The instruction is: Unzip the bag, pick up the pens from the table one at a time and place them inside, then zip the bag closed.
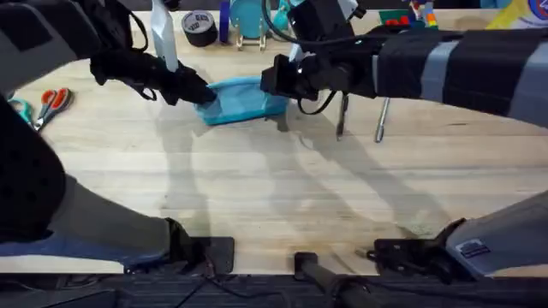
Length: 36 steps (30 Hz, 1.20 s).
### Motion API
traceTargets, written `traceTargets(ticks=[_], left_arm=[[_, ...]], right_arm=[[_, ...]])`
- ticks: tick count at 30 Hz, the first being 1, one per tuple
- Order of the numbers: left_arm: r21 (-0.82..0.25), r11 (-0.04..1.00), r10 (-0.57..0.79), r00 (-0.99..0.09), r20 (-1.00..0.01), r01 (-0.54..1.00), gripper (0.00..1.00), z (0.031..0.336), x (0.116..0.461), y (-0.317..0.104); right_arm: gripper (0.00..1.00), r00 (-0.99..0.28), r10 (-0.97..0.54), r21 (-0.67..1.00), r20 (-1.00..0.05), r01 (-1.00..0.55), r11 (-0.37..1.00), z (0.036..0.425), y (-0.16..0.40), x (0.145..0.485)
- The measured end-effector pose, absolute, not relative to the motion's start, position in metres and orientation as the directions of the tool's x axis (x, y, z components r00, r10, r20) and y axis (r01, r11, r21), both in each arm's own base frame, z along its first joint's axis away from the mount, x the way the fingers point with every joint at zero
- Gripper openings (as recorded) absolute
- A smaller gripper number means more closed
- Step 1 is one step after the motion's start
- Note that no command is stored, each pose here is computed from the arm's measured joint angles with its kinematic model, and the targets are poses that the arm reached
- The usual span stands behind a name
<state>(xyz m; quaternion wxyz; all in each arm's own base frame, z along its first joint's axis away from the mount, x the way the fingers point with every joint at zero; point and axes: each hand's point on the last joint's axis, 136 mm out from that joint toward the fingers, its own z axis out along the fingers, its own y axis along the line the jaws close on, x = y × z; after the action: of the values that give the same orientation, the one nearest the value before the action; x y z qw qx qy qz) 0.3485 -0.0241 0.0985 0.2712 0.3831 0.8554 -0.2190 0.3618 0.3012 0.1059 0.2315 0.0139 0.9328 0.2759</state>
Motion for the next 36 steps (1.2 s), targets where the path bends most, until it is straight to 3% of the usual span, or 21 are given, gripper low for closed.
traceTargets(ticks=[21, 36], left_arm=[[-0.167, 0.611, 0.537, -0.559, -0.632, 0.774, 0.042, 0.099, 0.349, -0.024], [-0.166, 0.611, 0.537, -0.559, -0.632, 0.774, 0.042, 0.098, 0.349, -0.024]], right_arm=[[0.032, -0.895, 0.175, 0.533, -0.411, -0.08, 0.842, 0.106, 0.302, 0.361], [0.031, -0.863, 0.2, 0.573, -0.465, -0.121, 0.81, 0.143, 0.313, 0.374]])
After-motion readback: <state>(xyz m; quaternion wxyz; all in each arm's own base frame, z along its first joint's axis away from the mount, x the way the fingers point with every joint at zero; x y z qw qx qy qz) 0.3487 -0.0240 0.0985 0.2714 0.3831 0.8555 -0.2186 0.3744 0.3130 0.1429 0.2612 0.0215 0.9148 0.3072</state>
